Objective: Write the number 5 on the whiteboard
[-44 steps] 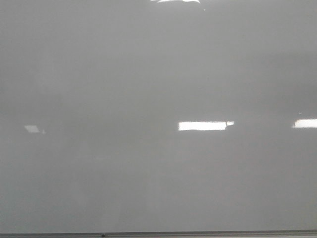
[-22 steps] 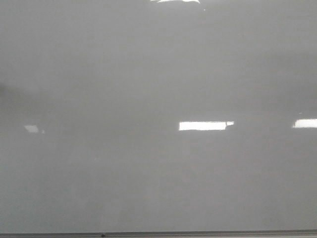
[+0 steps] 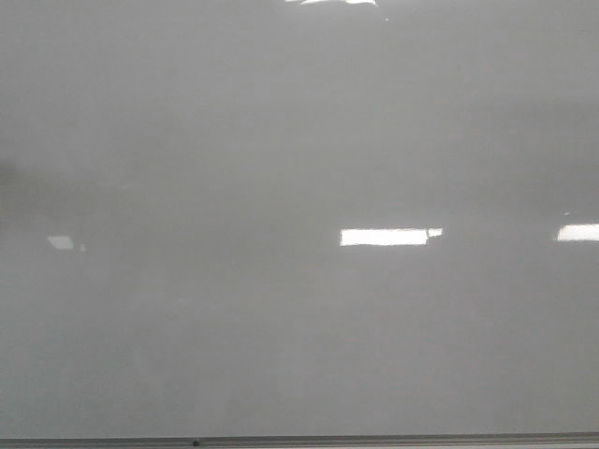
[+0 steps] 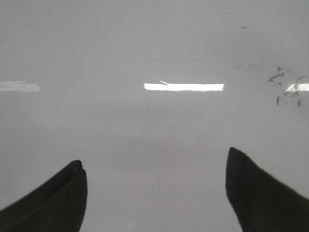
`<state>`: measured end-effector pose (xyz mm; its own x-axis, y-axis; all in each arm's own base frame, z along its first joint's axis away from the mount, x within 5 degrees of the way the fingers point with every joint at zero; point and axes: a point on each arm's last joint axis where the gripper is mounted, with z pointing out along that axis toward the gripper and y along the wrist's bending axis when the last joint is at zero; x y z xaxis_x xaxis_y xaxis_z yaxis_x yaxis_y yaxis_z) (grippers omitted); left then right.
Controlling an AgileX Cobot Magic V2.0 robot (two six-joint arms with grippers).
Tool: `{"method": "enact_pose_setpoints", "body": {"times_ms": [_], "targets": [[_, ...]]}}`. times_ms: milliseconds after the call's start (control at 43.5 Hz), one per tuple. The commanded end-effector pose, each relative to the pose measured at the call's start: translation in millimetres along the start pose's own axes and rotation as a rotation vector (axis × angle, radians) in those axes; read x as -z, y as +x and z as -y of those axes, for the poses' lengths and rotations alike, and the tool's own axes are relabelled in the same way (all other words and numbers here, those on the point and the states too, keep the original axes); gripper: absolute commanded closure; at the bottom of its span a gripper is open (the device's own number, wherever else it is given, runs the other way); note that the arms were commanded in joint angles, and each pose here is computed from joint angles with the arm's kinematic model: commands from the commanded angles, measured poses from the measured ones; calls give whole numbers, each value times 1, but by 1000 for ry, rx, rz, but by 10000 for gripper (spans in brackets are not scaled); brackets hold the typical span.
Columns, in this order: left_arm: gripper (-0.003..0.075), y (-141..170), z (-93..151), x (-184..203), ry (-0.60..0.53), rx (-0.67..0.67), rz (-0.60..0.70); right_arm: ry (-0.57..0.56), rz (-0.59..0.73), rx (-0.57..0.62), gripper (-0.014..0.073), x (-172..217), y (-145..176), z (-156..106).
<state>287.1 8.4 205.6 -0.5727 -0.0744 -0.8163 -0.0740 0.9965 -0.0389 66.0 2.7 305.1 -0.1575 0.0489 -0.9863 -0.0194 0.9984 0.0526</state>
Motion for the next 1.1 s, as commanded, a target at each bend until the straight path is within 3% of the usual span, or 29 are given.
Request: {"method": "enact_pose_setpoints", "body": {"times_ms": [0, 92, 299, 414, 667, 874, 1080], "targets": [[653, -23, -1, 4, -12, 21, 147, 8, 96, 8, -13, 1, -17, 0], [741, -22, -1, 4, -11, 21, 145, 8, 96, 8, -13, 1, -17, 0], [741, -20, 4, 15, 20, -8, 49, 8, 96, 8, -13, 1, -17, 0], [741, -21, 21, 29, 84, -55, -60, 8, 91, 8, -13, 1, -17, 0], [741, -22, 102, 62, 374, -527, -264, 5, 63, 8, -13, 0, -14, 0], [741, -11, 162, 105, 626, -953, -311, -28, 19, 17, -13, 0, -12, -2], [741, 4, 199, 141, 792, -1225, -275, -121, -112, 85, -13, -2, -10, -10]]}}
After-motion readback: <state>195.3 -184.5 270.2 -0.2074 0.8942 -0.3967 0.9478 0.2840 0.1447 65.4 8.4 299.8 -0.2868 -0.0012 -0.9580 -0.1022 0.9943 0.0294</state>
